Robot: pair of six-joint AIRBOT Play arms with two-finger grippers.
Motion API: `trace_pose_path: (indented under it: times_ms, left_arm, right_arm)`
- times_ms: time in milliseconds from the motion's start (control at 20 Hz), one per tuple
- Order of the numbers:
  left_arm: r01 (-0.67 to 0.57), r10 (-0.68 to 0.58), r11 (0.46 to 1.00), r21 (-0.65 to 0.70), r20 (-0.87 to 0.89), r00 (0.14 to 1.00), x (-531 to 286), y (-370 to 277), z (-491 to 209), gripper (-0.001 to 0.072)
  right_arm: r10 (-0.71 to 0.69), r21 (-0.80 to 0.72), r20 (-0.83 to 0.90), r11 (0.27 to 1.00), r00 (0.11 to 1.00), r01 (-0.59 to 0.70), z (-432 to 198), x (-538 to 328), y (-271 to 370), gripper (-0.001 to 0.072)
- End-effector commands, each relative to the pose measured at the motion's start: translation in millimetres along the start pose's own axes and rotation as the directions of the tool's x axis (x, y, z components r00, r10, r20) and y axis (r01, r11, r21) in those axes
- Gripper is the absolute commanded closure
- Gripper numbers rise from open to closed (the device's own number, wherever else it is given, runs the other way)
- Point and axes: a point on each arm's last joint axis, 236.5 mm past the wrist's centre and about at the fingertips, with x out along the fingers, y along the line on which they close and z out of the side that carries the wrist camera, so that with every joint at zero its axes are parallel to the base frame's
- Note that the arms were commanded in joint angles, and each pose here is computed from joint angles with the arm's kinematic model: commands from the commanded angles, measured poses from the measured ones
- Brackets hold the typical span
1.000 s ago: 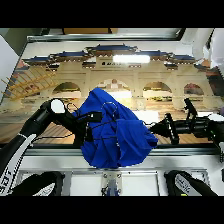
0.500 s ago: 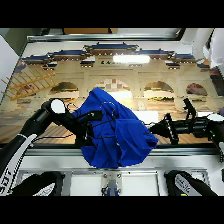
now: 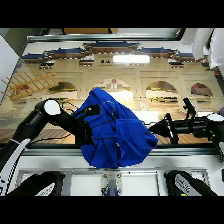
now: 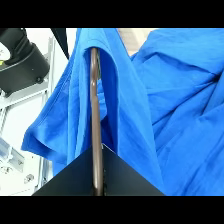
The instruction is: Fold the clothes and pants, and hang the long-sleeved shirts on hangers.
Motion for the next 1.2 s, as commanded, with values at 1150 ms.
trace_pose_path:
  times_ms: [1150]
  left_arm:
    - [-0.245,0.576,0.582,-0.776,0.180,0.797,-44.1,31.9,20.7,0.0291]
  right_arm:
    - [-0.346,-0.090,0.129,0.929,0.929,0.358,69.9,-18.5,-26.5,0.0707]
